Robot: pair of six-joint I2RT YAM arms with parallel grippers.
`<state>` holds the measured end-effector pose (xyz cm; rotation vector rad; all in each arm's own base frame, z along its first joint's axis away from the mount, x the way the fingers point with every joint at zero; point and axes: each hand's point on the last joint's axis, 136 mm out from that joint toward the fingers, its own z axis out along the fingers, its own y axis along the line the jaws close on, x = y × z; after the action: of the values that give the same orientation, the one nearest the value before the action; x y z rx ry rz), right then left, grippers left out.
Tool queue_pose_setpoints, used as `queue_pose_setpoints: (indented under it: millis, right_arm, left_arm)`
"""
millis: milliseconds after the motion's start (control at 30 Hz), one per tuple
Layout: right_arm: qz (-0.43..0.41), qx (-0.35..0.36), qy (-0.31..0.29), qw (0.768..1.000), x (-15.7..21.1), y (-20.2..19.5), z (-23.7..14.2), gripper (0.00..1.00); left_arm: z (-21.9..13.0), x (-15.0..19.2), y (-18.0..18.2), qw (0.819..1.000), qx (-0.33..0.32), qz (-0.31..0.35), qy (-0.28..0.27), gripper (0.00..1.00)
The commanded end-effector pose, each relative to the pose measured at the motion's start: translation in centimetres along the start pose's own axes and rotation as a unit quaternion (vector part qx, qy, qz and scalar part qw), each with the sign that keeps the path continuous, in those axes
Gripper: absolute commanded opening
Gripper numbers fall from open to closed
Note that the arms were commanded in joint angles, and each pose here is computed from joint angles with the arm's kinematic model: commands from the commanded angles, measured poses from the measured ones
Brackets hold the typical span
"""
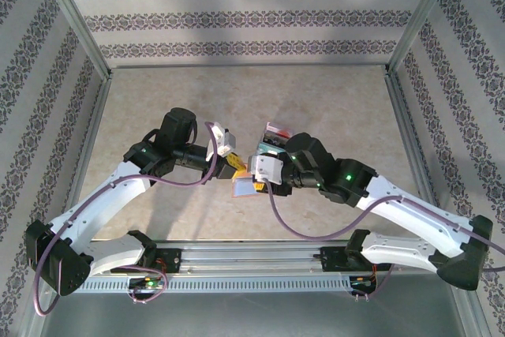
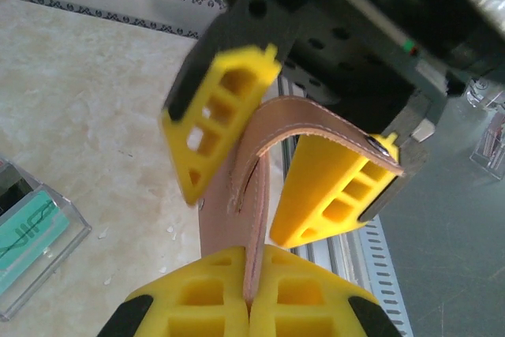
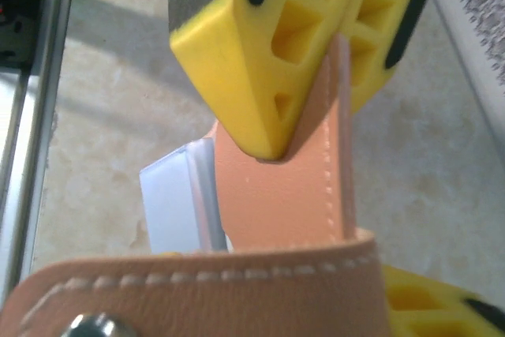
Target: Take the credit cards out of the card holder
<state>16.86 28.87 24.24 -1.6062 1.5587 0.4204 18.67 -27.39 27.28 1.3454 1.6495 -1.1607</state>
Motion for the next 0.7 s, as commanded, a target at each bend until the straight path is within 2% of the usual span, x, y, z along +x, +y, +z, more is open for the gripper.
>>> queue_pose_setpoints:
  millis: [0, 100, 200, 233, 267, 400, 500, 533, 567, 667]
  right_arm:
    - [0.025, -0.019, -0.031, 0.999, -1.8, 0.0, -0.3, 0.36]
    - [0.047, -0.017, -0.033, 0.998, -1.7, -0.3, -0.3, 0.15]
    - [0.065, -0.015, -0.049, 0.997, -1.7, -0.6, -0.6, 0.04]
    - [0.069, -0.013, -0.055, 0.996, -1.8, -0.6, -0.8, 0.00]
    - [0.073, -0.008, -0.061, 0.995, -1.9, -0.8, -0.9, 0.00]
    - [0.112, 0.033, -0.089, 0.989, -1.6, -2.4, -1.9, 0.00]
    - [0.171, 0.070, -0.127, 0.975, -1.4, -4.5, -3.0, 0.00]
    - [0.197, 0.083, -0.141, 0.967, -1.3, -5.2, -3.4, 0.00]
    - [0.220, 0.094, -0.152, 0.959, -1.1, -5.9, -3.6, 0.00]
    - [0.298, 0.111, -0.190, 0.929, -0.8, -7.6, -4.4, 0.00]
  left_arm:
    - [-0.4, -1.4, -1.3, 0.999, 0.018, 0.035, -0.028, 0.00]
    - [-0.4, -1.5, -1.1, 0.999, 0.009, 0.037, -0.032, 0.00]
    - [-0.4, -1.5, -0.6, 0.999, -0.008, 0.035, -0.035, 0.03]
    - [-0.5, -1.6, -0.3, 0.999, -0.017, 0.032, -0.037, 0.10]
    - [-0.5, -1.6, 0.0, 0.999, -0.026, 0.028, -0.038, 0.16]
    - [-0.9, -2.2, 1.0, 0.996, -0.066, 0.014, -0.055, 0.63]
    - [-1.7, -2.9, 2.6, 0.988, -0.124, -0.011, -0.086, 0.89]
    - [-2.1, -3.0, 3.5, 0.983, -0.153, -0.030, -0.100, 0.95]
    - [-2.5, -3.0, 4.1, 0.977, -0.176, -0.046, -0.111, 0.97]
    - [-4.0, -2.6, 6.5, 0.950, -0.252, -0.119, -0.142, 0.99]
